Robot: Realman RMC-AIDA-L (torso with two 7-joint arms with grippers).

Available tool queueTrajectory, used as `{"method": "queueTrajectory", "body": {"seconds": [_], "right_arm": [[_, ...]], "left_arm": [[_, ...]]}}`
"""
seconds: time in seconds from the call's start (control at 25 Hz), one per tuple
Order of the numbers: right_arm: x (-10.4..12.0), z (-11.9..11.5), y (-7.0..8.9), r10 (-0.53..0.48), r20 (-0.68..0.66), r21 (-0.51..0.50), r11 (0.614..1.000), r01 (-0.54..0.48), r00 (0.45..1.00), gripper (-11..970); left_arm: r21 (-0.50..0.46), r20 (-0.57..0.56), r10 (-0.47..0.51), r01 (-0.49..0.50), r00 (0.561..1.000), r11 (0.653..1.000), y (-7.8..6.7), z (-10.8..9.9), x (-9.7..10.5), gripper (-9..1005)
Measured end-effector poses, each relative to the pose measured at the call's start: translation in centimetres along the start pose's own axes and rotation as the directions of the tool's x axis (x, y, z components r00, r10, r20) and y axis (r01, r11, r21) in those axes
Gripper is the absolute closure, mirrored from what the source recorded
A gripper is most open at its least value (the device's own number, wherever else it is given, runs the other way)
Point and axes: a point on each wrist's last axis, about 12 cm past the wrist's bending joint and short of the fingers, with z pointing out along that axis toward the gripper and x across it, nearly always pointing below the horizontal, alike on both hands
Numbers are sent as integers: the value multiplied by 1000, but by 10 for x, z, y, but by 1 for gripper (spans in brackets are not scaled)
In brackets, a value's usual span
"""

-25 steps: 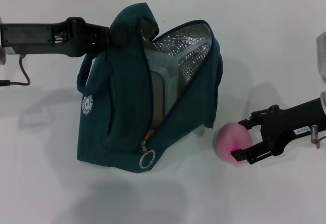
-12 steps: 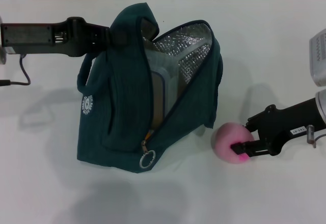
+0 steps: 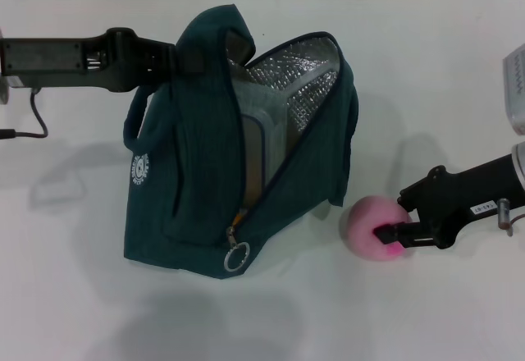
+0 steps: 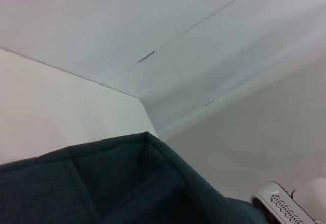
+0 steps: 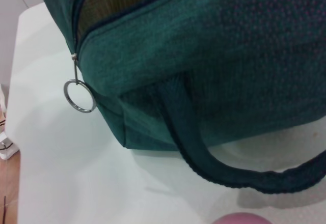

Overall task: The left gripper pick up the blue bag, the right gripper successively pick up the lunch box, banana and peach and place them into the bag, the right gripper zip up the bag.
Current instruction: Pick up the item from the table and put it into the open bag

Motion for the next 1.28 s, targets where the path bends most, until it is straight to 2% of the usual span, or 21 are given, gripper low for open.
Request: {"method": "queueTrajectory", "body": {"seconds": [0.16,0.36,0.72,0.84,0.96,1.12,1.28], "right_arm": [[-1,-6,2,-1,13,-22,1000,2,1000,642],[-2,-24,3,0,73,-52,999,4,997,675],[-9,-48,16,-27,151,-204,977,58,988,750],[-13,-59,19,-24,226,-226,971,76,974,772],[-14,-72,14,14,352,-204,977,62,936,794],[-19,-83,9,45,515,-186,981,60,856,831],[-29,-73,5,34,588,-157,985,74,808,851]], "left_arm": [[0,2,-1,1,1000,1000,0,-1,0,944],[1,2,2,-2,1000,1000,0,0,0,944],[3,2,3,-3,1000,1000,-1,0,-1,943],[4,4,1,-1,1000,1000,0,0,0,942],[5,7,0,0,1000,1000,0,0,0,942],[6,9,-4,4,1000,1000,1,0,2,942],[9,7,-6,6,1000,1000,1,1,3,941]]}}
